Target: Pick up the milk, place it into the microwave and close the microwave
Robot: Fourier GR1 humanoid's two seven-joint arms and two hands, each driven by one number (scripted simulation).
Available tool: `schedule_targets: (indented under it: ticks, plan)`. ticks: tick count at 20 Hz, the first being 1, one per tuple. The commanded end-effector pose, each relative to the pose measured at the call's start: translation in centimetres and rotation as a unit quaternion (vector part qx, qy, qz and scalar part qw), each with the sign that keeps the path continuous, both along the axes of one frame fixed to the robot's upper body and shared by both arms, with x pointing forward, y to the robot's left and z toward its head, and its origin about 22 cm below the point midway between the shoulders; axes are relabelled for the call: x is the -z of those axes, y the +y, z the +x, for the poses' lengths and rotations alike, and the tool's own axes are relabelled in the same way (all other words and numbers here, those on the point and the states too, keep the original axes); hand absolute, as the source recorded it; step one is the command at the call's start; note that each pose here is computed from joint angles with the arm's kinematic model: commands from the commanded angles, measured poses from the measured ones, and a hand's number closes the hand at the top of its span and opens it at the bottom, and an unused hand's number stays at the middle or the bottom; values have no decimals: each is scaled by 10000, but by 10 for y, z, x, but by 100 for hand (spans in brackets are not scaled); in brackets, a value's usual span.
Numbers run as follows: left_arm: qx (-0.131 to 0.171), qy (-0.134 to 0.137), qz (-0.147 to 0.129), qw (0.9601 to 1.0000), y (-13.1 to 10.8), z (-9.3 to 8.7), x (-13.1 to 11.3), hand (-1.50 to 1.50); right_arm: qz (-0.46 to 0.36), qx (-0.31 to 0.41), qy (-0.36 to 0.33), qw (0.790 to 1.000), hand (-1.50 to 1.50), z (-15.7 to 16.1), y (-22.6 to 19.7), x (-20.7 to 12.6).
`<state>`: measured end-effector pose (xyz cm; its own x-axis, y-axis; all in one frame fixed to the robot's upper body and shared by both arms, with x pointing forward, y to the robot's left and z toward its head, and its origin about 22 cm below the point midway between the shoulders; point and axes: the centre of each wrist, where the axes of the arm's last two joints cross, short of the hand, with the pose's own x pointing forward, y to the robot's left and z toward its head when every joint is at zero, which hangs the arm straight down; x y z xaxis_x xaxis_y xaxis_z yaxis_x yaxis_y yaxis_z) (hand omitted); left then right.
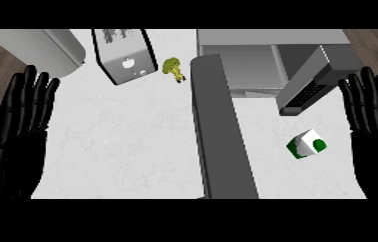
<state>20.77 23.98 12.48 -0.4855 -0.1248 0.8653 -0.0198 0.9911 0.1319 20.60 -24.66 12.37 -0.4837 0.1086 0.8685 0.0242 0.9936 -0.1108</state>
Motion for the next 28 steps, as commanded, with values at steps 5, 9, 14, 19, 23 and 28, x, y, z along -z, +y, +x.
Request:
schedule_targets:
  ticks: [5,9,14,19,23,28]
  plan:
    - [30,-225,134,9997,-21,9,20,-150,47,-194,-183,9996,-150,-28,-64,29]
    - [115,774,-927,9926,-39,-15,42,-150,397,-496,545,9965,-150,-48,-77,27]
    - [222,709,-985,9924,-67,-23,68,-150,319,-634,673,9952,-150,-76,-87,54]
    - [194,689,-957,9928,-82,-22,72,-150,214,-394,899,9949,-150,-85,-101,70]
    - [173,656,-901,9936,-100,-34,73,-150,303,-415,1078,9928,-150,-103,-124,105]
    - [200,706,-934,9929,-133,-45,96,-150,192,-261,969,9948,-150,-98,-122,128]
